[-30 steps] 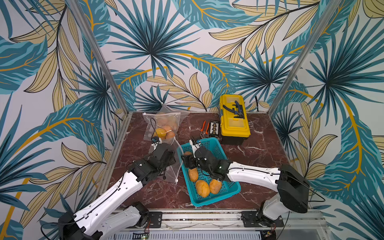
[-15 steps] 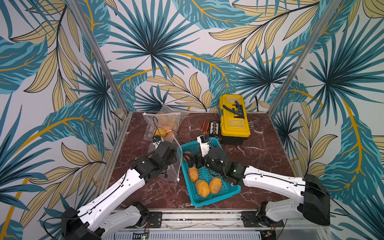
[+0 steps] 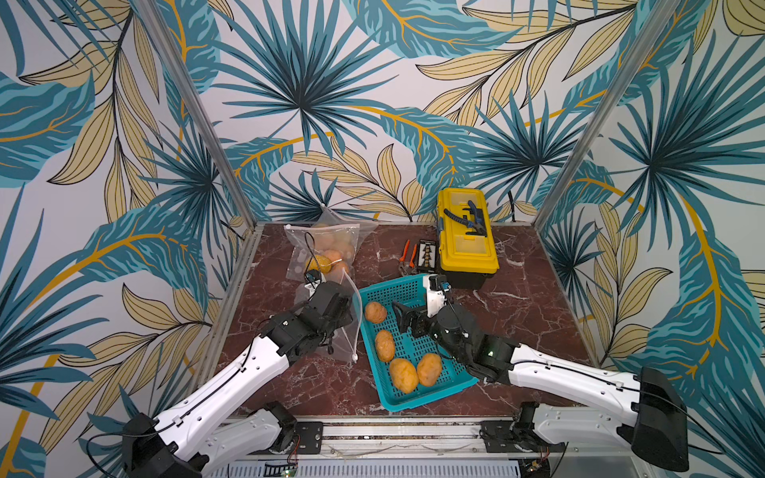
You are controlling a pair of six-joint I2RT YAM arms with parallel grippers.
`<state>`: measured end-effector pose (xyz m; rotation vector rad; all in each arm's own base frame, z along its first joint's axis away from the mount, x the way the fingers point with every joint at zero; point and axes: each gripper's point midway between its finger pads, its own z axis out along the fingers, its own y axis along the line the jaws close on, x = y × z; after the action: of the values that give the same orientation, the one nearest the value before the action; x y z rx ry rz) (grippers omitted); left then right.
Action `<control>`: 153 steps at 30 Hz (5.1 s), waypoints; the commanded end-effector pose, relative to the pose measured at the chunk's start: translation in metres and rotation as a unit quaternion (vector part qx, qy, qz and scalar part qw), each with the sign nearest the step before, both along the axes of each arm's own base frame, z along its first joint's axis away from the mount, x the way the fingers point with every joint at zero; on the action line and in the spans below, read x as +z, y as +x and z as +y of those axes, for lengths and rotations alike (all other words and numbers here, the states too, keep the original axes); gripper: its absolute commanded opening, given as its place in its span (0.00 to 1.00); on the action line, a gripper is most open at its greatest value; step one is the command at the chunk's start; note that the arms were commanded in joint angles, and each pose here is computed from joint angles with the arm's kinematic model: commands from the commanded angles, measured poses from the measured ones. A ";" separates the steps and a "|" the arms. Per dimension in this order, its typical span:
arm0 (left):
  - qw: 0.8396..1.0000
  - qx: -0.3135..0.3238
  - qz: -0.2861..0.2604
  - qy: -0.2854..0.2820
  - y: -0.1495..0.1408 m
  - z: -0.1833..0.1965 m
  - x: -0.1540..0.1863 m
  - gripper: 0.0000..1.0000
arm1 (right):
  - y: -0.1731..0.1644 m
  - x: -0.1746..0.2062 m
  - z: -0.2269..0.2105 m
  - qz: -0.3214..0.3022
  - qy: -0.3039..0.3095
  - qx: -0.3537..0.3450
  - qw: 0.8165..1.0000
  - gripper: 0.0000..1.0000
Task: Put the potatoes into a zipper bag and zip it
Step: Pick up the potato from the basket, then place the potato into the zipper food storage bag.
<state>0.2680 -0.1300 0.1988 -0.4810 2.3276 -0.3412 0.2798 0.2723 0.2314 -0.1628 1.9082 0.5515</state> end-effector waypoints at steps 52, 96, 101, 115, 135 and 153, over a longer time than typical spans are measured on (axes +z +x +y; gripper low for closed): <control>1.000 -0.014 -0.009 -0.017 0.001 -0.004 0.014 0.00 | 0.062 -0.155 0.077 0.234 -0.049 0.072 0.968 0.54; 0.995 -0.091 0.040 -0.026 0.007 -0.044 0.004 0.00 | -0.022 0.036 0.096 0.079 0.106 0.294 0.947 0.23; 0.995 -0.092 0.035 -0.028 0.006 -0.042 0.007 0.00 | -0.012 0.020 0.114 0.099 0.112 0.301 0.942 0.23; 0.994 -0.096 0.014 -0.041 -0.001 -0.038 0.017 0.00 | 0.020 -0.046 0.108 0.161 0.039 0.212 0.963 0.22; 0.995 -0.083 -0.022 -0.055 -0.009 -0.025 0.029 0.00 | 0.012 -0.046 0.117 0.172 0.043 0.245 0.953 0.70; 0.999 0.028 -0.007 -0.035 -0.034 0.028 0.015 0.00 | 0.004 -0.029 0.131 0.161 0.047 0.277 0.946 0.89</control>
<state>0.2420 -0.1212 0.2106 -0.4990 2.3215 -0.4472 0.2883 0.3961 0.2100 -0.5490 2.1289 1.0941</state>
